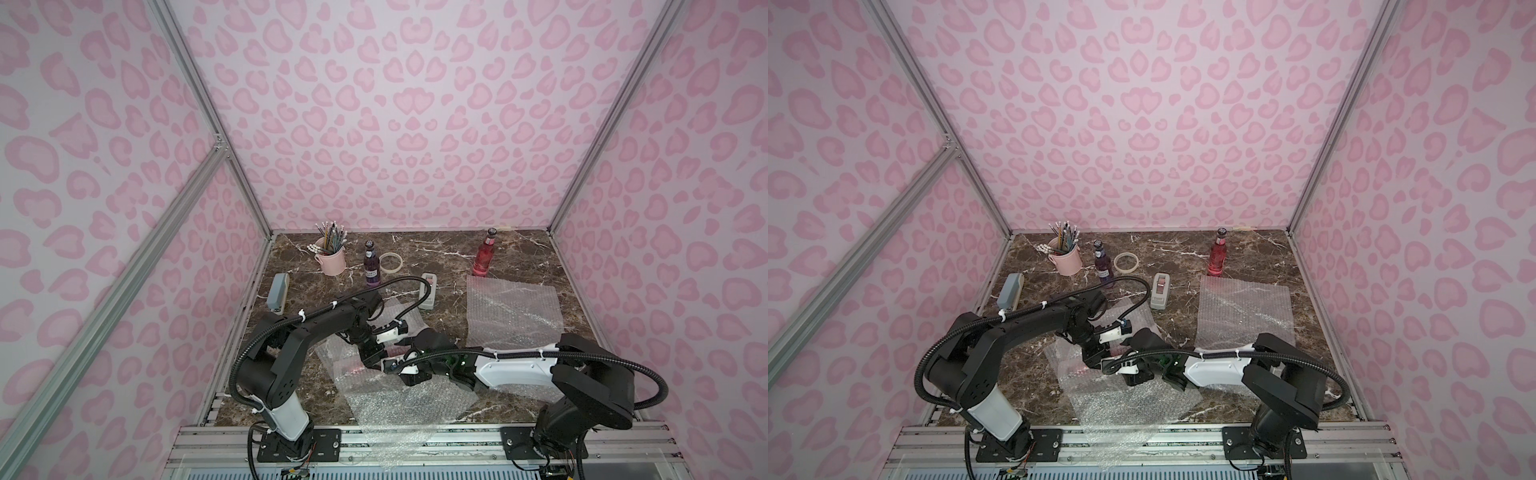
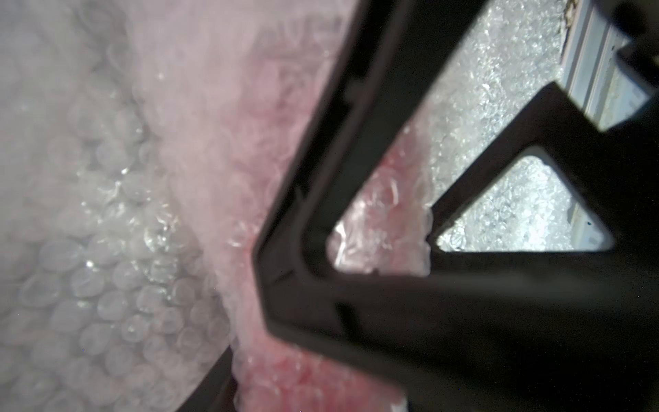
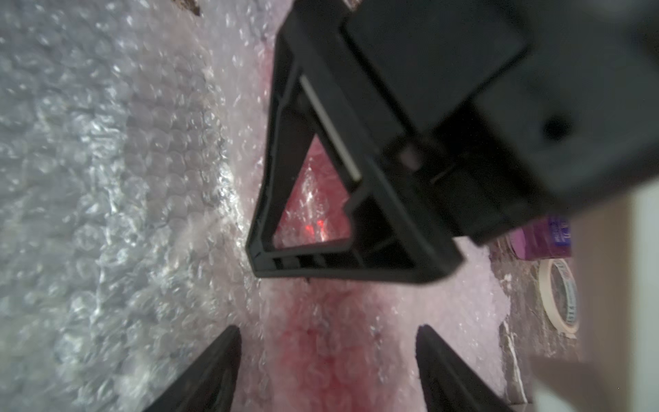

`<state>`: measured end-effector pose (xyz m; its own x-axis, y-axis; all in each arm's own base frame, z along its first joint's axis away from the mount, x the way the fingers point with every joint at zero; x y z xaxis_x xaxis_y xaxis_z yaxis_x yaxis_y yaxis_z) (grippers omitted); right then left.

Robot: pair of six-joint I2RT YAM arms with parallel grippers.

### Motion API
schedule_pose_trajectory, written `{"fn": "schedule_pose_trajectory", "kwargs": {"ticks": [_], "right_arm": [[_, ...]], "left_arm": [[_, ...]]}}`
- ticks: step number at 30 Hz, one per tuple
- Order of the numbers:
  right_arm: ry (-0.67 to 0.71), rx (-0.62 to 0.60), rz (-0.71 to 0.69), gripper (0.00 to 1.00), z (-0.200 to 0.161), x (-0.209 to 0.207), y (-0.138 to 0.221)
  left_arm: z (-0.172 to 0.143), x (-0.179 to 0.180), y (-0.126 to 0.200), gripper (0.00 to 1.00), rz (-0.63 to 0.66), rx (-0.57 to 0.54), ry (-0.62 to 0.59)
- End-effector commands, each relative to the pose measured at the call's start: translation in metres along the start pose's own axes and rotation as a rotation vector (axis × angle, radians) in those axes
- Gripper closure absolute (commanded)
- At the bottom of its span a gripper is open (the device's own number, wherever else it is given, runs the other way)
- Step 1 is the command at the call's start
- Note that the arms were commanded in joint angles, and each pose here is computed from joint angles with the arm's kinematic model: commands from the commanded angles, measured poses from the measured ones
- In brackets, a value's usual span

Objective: Wrap wine bottles in bubble wrap
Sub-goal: Wrap the wine bottle in bubble wrap.

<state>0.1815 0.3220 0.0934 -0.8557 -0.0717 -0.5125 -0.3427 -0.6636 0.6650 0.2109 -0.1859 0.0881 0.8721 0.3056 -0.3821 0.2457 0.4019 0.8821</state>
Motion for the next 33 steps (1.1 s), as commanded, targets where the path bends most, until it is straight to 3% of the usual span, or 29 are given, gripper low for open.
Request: {"fn": "schedule_pose_trajectory", "kwargs": {"ticks": [1, 8, 18, 28, 33], "right_arm": [[0.018, 0.037, 0.015, 0.21, -0.008, 0.002, -0.010], [0.017, 0.075, 0.028, 0.28, -0.016, -0.003, -0.022], [-0.120, 0.088, 0.135, 0.64, -0.016, -0.003, -0.018], [-0.157, 0.144, 0.201, 0.57, -0.031, 0.016, -0.022], [-0.156, 0.163, 0.216, 0.50, -0.033, 0.019, -0.025]], "left_arm": [[0.000, -0.008, 0.002, 0.56, -0.053, -0.006, 0.000], [0.000, -0.009, 0.003, 0.55, -0.056, -0.006, 0.001], [-0.003, -0.019, 0.021, 0.42, 0.017, -0.028, -0.059], [-0.006, -0.023, 0.021, 0.25, -0.005, -0.016, -0.036], [-0.006, -0.024, 0.042, 0.16, 0.088, -0.005, -0.058]]}}
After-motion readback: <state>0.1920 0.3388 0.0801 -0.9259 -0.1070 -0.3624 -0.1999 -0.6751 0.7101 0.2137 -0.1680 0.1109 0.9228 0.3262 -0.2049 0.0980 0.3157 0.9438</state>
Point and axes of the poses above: each gripper's point midway between its finger pads, its own y axis back along the fingers, its own x axis along the line the jaws close on, z = x × y, the point moved 6 cm from there along y, back along the fingers, and after that the axes turned 3 degrees about y, right-handed, at the moved point
